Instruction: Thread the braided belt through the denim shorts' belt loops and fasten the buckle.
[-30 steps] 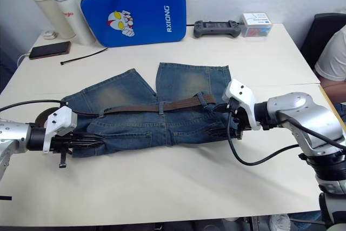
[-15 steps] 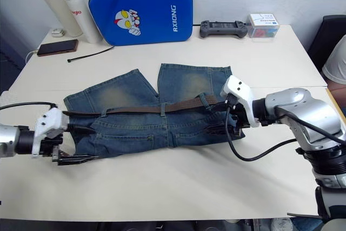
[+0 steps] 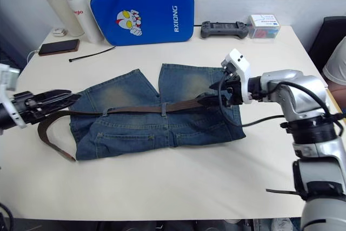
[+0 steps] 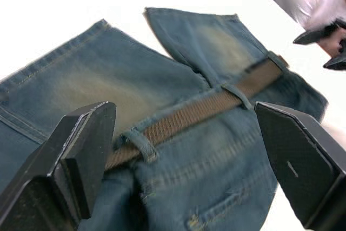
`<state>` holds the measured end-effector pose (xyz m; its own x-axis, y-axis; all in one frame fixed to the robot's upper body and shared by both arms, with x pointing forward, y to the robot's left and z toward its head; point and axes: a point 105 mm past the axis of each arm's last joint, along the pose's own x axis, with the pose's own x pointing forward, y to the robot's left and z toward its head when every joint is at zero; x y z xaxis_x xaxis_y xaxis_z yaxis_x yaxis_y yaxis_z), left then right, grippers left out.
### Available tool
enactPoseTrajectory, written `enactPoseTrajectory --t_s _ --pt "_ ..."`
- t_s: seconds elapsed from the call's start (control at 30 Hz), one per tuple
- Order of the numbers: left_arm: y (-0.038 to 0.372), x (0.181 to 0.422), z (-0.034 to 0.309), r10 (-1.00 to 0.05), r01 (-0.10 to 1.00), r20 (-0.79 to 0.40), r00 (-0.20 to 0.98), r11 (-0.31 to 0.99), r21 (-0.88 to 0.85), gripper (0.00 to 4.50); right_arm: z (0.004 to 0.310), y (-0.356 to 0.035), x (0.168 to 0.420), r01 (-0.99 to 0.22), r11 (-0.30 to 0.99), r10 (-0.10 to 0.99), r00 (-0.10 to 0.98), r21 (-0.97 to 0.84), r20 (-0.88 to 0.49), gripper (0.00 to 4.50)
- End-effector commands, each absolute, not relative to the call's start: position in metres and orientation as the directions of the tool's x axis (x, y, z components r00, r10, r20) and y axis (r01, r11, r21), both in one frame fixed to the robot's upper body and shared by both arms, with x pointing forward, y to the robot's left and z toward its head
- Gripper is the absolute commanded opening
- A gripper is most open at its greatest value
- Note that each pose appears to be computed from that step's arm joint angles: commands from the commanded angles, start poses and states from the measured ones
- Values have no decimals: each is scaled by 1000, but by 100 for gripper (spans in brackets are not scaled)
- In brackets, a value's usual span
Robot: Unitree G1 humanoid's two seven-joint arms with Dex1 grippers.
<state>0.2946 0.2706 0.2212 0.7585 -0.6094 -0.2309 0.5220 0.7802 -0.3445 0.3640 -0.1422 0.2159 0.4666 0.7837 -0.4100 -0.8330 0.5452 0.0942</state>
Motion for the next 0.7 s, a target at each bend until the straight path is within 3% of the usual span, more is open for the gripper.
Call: enactPoseTrajectory --t_s 0.03,0.23,0.53,0.6,0.7 --pt "273 318 198 -577 336 -370 729 771 -541 449 216 -153 391 -719 667 727 570 195 -383 450" --pt "258 341 171 -582 249 -514 630 778 -577 449 201 -151 405 -682 683 717 557 263 -419 450" --pt "252 339 141 -576 259 -655 489 813 -521 449 187 -142 408 -677 645 755 494 354 -431 450" --pt "253 338 141 -578 262 -656 485 812 -522 450 185 -141 406 -674 626 775 478 392 -414 401" --pt "257 338 140 -567 273 -660 493 821 -502 367 180 -141 405 -673 614 785 464 413 -411 281"
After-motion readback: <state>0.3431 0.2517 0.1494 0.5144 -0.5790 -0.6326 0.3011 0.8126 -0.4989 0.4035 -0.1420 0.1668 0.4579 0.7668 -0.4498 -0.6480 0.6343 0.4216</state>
